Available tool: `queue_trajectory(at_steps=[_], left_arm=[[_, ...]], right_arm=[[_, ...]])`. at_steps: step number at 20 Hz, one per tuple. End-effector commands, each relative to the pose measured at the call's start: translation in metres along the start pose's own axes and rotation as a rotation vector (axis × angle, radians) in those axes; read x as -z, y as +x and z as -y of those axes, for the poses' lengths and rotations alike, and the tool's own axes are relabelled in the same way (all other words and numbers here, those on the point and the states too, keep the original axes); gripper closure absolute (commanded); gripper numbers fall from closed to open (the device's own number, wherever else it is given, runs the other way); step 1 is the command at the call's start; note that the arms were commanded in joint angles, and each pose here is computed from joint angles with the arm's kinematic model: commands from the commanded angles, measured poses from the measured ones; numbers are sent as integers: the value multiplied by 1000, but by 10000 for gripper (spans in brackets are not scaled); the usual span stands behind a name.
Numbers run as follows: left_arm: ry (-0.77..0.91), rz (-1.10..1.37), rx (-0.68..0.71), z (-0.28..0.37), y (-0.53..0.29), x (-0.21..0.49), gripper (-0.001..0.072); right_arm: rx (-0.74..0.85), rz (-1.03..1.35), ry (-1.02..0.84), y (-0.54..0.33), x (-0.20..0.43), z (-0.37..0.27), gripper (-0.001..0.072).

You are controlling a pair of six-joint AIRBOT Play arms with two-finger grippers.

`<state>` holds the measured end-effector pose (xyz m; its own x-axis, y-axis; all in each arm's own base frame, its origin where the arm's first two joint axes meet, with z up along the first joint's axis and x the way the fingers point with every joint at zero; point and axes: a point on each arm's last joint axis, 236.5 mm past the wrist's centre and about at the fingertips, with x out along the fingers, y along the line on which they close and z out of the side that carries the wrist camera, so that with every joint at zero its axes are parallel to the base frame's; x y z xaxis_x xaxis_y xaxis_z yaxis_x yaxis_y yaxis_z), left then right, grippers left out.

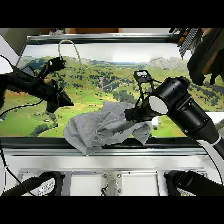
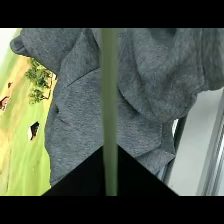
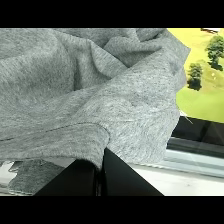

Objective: Fold the clothes and pants, and hang the long-sleeved shirts on hangers.

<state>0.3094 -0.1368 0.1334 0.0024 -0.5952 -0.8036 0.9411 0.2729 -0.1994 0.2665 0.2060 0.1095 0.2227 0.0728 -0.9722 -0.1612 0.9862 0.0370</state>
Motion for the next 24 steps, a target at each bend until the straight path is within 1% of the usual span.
queue_trajectory(at_steps=[1,14,18,22,24], left_arm=[[57,-11,42,2,1,8,696],[115,-8,47,1,-6,17,696],[159,-12,63,4,-6,19,697],[195,-16,131,12,12,34,697],[208,-17,172,17,24,44,697]], right_arm=[[0,-1,-1,0,0,0,686],[0,-1,-1,0,0,0,686],[0,1,2,-1,0,1,687],[-52,9,62,-14,-4,8,688],[-40,2,100,-20,-6,22,688]])
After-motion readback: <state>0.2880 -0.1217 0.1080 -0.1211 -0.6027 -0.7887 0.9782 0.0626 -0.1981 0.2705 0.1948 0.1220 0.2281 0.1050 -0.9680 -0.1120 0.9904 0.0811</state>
